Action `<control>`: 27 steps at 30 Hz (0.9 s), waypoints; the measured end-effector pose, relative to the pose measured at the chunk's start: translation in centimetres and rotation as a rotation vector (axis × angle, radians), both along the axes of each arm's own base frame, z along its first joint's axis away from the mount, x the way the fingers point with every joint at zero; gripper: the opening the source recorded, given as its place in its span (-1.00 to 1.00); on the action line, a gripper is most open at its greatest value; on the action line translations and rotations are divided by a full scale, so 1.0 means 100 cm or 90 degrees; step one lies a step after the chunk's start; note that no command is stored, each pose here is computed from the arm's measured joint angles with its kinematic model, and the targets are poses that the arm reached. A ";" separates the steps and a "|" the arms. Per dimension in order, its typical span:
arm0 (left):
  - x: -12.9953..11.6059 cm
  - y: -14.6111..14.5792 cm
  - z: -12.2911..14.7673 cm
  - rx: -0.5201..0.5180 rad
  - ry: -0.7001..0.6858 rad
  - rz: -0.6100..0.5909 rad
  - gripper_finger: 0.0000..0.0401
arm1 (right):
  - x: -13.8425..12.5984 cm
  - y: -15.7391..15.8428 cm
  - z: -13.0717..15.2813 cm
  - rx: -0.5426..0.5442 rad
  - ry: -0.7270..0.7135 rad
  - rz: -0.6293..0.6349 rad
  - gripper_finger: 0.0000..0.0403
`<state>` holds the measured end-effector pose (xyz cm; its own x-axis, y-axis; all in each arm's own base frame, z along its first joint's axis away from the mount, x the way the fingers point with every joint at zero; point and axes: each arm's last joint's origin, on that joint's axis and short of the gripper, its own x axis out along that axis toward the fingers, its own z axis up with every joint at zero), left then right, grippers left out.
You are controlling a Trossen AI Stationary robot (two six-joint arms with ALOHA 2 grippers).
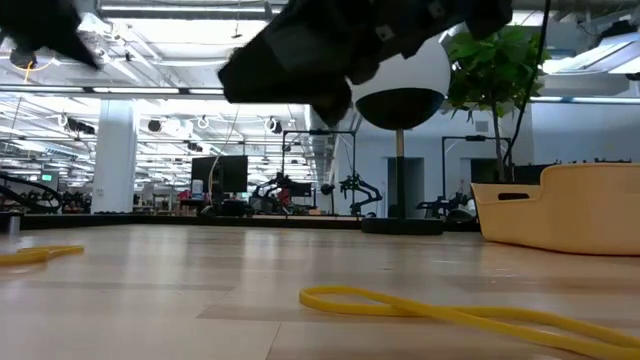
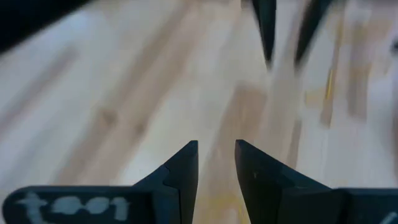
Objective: Pick and place items into bin
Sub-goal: Put the yellow rubber band into the bin
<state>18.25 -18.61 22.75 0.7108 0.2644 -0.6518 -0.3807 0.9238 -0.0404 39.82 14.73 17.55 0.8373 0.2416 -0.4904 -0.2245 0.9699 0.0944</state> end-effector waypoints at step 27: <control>0.031 -0.033 -0.090 -0.093 0.119 0.075 -0.52 | 0.002 -0.003 0.016 0.015 0.017 -0.019 -0.54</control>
